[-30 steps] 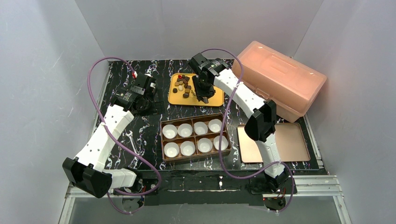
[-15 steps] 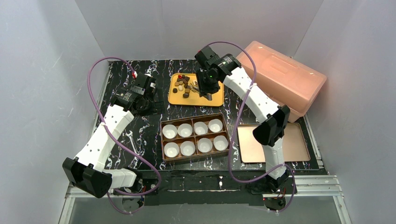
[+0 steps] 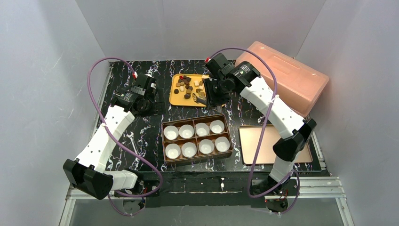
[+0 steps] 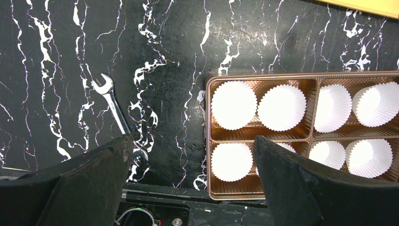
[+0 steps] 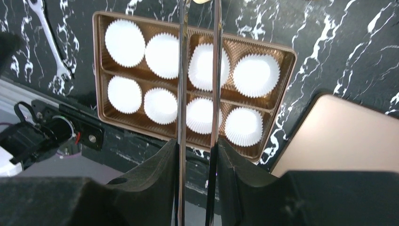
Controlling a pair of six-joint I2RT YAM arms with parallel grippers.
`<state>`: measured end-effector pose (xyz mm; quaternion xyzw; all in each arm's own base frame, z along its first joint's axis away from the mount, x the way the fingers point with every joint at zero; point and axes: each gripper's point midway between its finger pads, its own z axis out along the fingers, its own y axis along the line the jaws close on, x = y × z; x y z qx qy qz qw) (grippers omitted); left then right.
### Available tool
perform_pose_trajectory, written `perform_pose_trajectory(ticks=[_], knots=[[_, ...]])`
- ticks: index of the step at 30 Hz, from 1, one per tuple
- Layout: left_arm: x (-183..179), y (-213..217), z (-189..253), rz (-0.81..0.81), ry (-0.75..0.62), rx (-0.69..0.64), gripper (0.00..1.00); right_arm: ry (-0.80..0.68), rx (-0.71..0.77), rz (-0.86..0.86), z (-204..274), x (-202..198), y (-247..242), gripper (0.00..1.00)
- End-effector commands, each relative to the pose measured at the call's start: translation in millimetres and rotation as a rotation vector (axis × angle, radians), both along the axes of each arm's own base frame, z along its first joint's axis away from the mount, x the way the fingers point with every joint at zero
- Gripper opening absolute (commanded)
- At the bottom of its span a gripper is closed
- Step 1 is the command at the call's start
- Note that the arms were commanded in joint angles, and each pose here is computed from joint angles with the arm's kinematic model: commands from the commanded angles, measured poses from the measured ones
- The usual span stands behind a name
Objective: Pack the chocolate
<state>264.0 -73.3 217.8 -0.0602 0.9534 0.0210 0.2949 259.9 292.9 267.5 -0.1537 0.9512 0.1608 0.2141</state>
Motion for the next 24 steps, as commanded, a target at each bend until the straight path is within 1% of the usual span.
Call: perform_pose_trajectory(ticks=[1,7,11,17,24], knots=[[-8,7,-1,0.010,0.010,0.014,0.99,-0.011,0.047,0.029,17,-28,-4,0.33],[-11,10,-1,0.019,0.015,0.026,1.00,0.021,0.042,0.062,7,-56,-5,0.33],[-12,15,3,0.031,0.008,0.042,1.00,0.033,0.045,0.089,1,-66,3,0.33],[-19,29,14,0.090,-0.006,0.082,1.00,0.019,0.071,0.132,3,-67,28,0.33],[-31,49,47,0.171,-0.102,0.105,0.99,0.032,0.073,0.205,-9,-72,68,0.32]])
